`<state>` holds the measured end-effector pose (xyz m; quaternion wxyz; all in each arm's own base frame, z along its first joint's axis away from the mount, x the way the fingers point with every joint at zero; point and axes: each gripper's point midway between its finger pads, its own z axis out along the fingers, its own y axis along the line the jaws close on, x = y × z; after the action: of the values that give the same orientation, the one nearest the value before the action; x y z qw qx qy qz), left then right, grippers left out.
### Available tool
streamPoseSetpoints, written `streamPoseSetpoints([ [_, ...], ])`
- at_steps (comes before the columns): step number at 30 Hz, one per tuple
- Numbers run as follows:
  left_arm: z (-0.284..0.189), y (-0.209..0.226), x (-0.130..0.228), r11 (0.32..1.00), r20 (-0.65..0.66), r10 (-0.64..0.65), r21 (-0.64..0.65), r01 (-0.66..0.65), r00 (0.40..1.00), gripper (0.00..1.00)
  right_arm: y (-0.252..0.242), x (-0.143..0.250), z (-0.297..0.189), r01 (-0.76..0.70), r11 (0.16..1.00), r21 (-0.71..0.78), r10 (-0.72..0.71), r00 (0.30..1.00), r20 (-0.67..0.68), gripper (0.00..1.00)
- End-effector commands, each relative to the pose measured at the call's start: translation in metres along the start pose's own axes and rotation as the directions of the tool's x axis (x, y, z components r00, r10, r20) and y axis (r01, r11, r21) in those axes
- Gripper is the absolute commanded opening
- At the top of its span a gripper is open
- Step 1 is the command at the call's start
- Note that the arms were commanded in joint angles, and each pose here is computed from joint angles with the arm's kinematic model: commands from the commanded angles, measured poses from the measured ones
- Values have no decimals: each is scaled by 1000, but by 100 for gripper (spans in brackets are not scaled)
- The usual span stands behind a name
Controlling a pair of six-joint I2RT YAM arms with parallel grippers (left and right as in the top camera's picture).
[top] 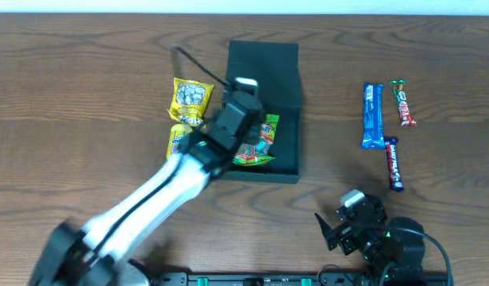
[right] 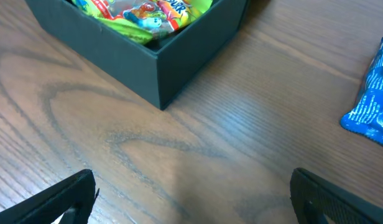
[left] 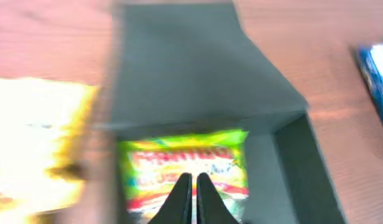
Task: Pack container
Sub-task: 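Carry the Haribo bag into the box with the left gripper and release, then reach the right gripper to the blue chocolate bar and grasp it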
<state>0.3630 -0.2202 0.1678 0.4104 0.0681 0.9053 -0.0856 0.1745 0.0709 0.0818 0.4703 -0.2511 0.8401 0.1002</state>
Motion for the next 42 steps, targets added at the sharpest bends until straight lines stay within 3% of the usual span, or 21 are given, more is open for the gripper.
streamPoseSetpoints([
  [1,-36,66,-21,961,70,15,-275,5,997,6,3,0,0,8,1000,-13,-8,1000,6,99],
  [6,-44,111,10,945,-73,-131,-309,103,989,6,7,-16,0,32,998,-45,-29,997,73,99],
  [7,-43,115,14,947,-96,-148,-301,113,984,6,16,-26,-2,38,995,-98,-25,992,123,99],
  [8,-41,118,18,950,-118,-171,-284,132,978,6,39,-50,-10,13,969,-248,44,974,221,99],
  [9,-40,120,19,951,-129,-194,-267,155,972,6,67,-71,-27,-25,893,-448,162,949,269,99],
  [10,-40,122,18,949,-128,-199,-271,158,972,6,75,-82,-36,-10,861,-509,187,936,299,99],
  [15,-40,121,19,951,-131,-200,-264,161,971,6,77,-129,-64,65,832,-552,232,862,450,99],
  [17,-39,117,21,957,-146,-203,-239,165,968,6,64,-136,-61,19,868,-496,251,845,472,99],
  [19,-38,112,22,962,-156,-205,-216,169,966,6,38,-136,-46,-128,901,-415,323,835,445,99],
  [26,-38,110,23,963,-162,-207,-205,172,965,6,-27,-153,-19,-311,927,-210,369,860,353,99],
  [34,-37,101,24,970,-182,-210,-158,182,961,6,-103,-199,20,-195,981,-14,190,931,311,99],
  [37,-37,101,24,970,-182,-210,-158,182,961,6,-142,-188,36,-249,957,150,199,936,290,99],
  [42,-37,101,24,970,-182,-210,-158,182,961,6,-197,-145,74,-330,875,354,337,940,45,99],
])
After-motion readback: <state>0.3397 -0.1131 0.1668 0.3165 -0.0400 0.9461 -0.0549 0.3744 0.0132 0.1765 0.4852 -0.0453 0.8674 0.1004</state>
